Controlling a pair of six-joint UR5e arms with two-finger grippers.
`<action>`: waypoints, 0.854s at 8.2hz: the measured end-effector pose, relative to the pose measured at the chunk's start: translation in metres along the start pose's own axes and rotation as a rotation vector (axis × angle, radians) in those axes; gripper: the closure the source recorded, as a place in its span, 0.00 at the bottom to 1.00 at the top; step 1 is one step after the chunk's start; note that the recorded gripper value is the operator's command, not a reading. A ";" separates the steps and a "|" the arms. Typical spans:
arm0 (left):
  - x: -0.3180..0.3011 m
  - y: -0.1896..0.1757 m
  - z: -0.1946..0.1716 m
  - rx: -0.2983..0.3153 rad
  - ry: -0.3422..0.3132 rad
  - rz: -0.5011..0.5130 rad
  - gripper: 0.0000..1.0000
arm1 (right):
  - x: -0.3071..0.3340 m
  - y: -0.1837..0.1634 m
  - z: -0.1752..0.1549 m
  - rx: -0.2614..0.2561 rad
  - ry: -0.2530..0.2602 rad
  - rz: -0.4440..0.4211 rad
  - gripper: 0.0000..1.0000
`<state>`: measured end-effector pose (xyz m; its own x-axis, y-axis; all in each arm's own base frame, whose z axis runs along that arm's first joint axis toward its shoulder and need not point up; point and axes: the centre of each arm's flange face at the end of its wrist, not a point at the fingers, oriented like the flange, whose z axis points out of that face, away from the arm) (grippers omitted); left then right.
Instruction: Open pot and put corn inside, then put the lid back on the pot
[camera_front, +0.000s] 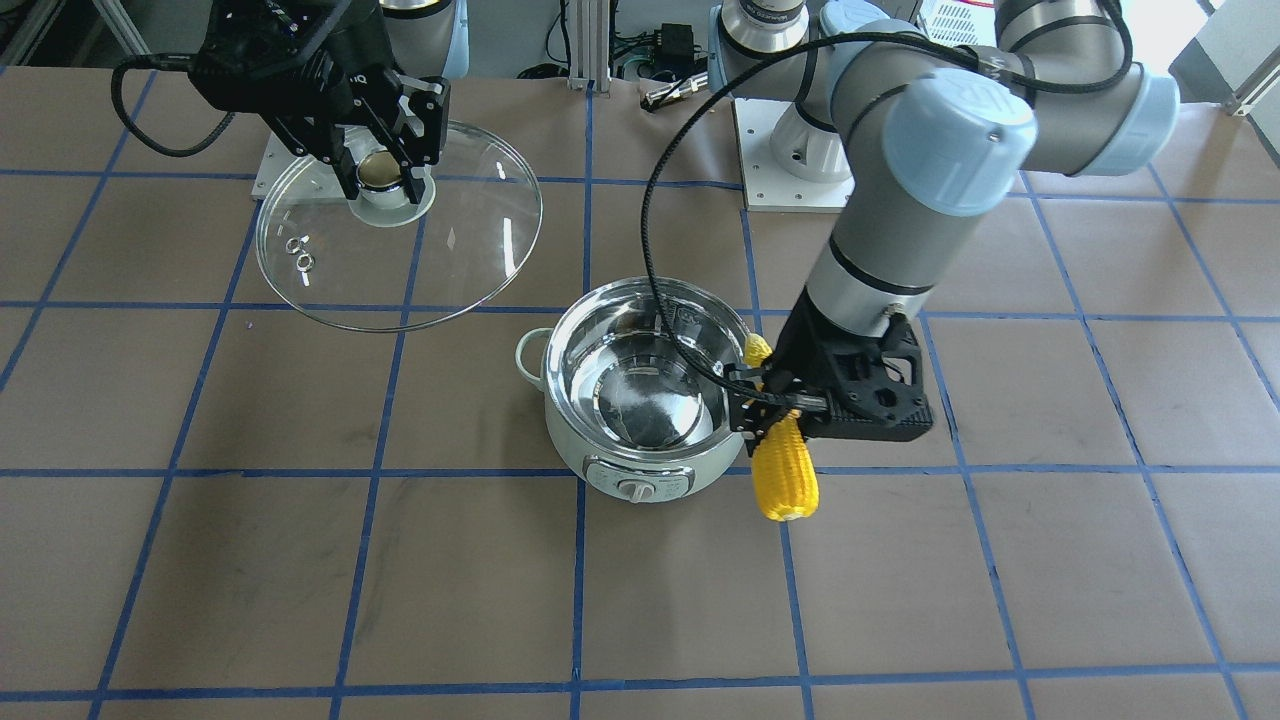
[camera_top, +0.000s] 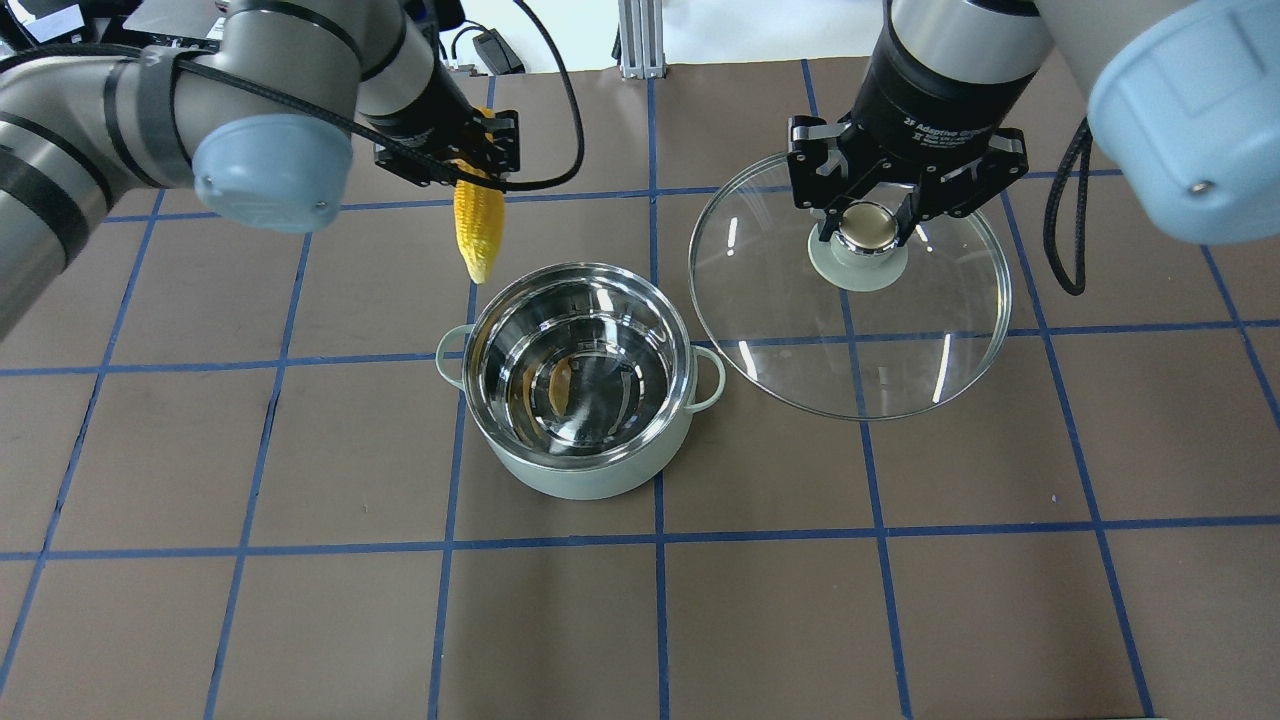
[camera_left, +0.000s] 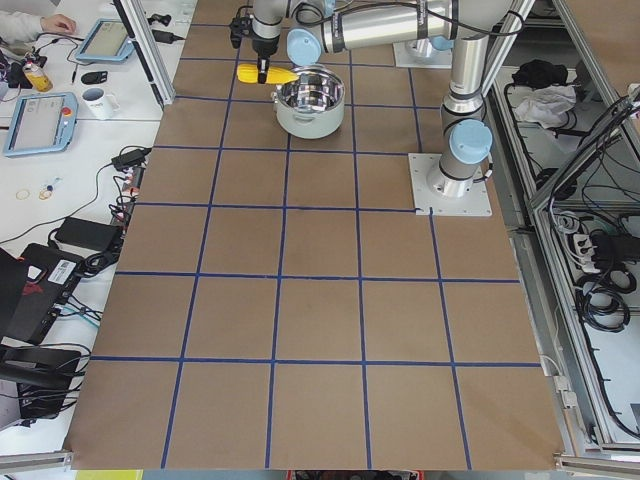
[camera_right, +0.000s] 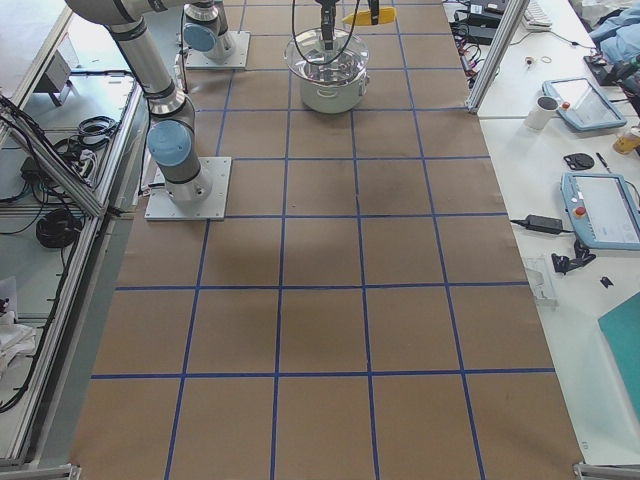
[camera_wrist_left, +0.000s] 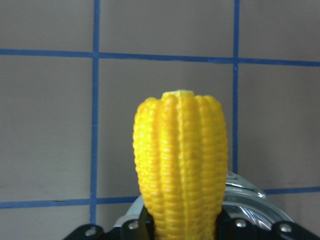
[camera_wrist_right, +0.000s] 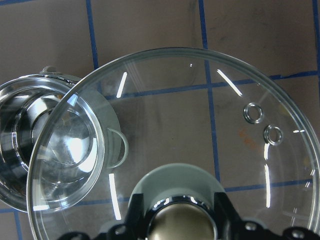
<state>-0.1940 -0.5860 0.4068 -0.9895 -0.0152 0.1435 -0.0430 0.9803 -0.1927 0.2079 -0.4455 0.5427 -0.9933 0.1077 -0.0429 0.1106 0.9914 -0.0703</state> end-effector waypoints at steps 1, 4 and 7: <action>0.031 0.019 0.008 -0.029 0.005 0.026 1.00 | 0.003 0.001 0.000 -0.007 0.004 -0.015 0.67; 0.059 0.066 0.054 -0.143 -0.008 0.055 1.00 | 0.005 0.003 0.001 -0.026 0.016 -0.043 0.67; 0.053 0.090 0.087 -0.219 -0.029 0.035 0.74 | 0.006 0.003 0.001 -0.030 0.018 -0.048 0.67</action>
<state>-0.2627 -0.5157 0.3124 -0.9936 0.0174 0.1115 0.0197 0.9996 0.0192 0.2025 -0.4416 0.5408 -0.9979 0.0613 -0.0220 0.0622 0.9972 -0.0423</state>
